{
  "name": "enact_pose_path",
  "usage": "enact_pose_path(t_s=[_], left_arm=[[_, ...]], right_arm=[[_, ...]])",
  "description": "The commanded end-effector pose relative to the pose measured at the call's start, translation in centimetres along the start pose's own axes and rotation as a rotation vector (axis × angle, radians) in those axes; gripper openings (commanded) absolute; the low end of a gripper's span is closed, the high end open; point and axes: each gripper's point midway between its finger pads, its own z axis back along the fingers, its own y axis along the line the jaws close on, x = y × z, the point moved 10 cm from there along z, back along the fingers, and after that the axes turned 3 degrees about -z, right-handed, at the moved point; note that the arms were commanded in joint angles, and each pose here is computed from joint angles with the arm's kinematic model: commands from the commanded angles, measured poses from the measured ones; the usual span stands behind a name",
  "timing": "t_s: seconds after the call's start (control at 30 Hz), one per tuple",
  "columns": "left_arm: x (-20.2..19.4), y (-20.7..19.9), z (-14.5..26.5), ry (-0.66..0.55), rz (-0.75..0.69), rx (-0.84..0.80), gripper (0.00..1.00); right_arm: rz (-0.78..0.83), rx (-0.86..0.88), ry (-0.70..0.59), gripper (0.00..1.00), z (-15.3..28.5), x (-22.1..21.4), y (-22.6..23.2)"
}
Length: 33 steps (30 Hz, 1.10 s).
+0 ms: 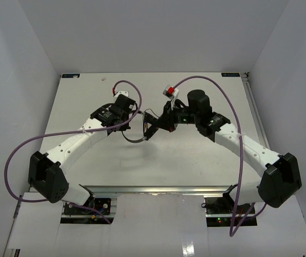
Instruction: Wrap the headphones
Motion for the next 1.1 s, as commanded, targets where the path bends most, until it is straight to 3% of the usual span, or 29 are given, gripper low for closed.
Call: enact_pose_path(t_s=[0.0, 0.47, 0.8, 1.07], left_arm=[[2.9, -0.1, 1.3, -0.118, 0.152, 0.064, 0.00], [6.4, 1.6, 4.7, -0.227, 0.352, 0.037, 0.00], [7.0, 1.4, 7.3, -0.251, 0.457, -0.156, 0.00], [6.0, 1.0, 8.9, -0.225, 0.485, -0.327, 0.00]], right_arm=[[0.054, 0.029, -0.080, 0.08, -0.8, 0.7, 2.0], [0.015, 0.039, -0.096, 0.08, -1.4, -4.2, 3.0], [0.006, 0.016, -0.112, 0.08, -2.2, -5.5, 2.4], [0.011, -0.102, -0.157, 0.08, -2.8, -6.0, 0.9]])
